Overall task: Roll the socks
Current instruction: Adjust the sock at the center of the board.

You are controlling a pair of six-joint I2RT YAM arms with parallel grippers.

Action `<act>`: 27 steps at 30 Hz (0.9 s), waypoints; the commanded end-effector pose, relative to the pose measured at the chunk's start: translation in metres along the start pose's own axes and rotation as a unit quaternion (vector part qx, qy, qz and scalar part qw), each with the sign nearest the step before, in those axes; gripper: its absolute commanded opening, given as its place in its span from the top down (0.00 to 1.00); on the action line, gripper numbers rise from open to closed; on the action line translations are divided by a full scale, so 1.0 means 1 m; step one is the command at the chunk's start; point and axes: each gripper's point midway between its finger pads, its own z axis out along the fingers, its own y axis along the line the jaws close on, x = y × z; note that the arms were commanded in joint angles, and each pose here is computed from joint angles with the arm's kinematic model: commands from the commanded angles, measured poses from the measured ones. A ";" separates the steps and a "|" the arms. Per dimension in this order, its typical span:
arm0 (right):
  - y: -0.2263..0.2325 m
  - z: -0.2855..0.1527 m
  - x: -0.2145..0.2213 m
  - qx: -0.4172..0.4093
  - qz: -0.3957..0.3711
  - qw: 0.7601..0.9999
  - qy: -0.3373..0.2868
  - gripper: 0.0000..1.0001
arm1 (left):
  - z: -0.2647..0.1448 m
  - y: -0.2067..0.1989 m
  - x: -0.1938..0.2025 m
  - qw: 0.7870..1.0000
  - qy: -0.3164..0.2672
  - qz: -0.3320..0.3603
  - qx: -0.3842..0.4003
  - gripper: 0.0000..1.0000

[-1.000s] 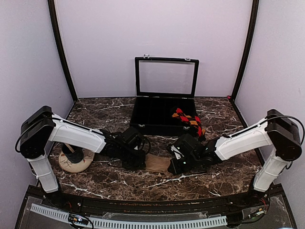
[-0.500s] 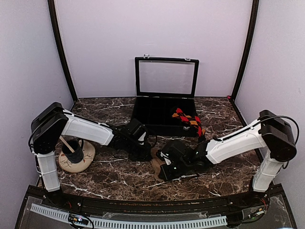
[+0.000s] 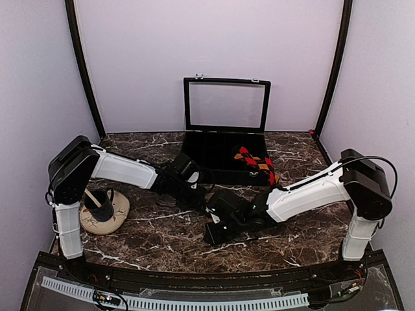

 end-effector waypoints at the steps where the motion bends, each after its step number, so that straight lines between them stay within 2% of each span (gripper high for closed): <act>1: 0.018 0.000 -0.010 -0.014 -0.012 1.000 -0.010 0.88 | 0.004 0.035 0.003 0.998 0.021 0.013 -0.049 0.99; 5: 0.023 -0.005 -0.014 -0.015 -0.027 0.999 -0.012 0.88 | -0.002 0.030 -0.004 0.999 0.013 0.032 -0.035 0.96; 10: 0.025 -0.035 -0.029 -0.002 -0.062 0.997 -0.044 0.86 | -0.010 0.019 -0.001 0.998 0.009 0.062 -0.002 0.93; 19: 0.008 -0.086 -0.047 0.064 -0.110 0.988 -0.091 0.81 | -0.041 -0.001 -0.008 0.995 -0.023 0.089 0.028 0.59; 27: -0.047 -0.091 -0.069 0.130 -0.109 0.981 -0.097 0.79 | -0.067 -0.019 -0.021 0.993 -0.061 0.089 0.044 0.53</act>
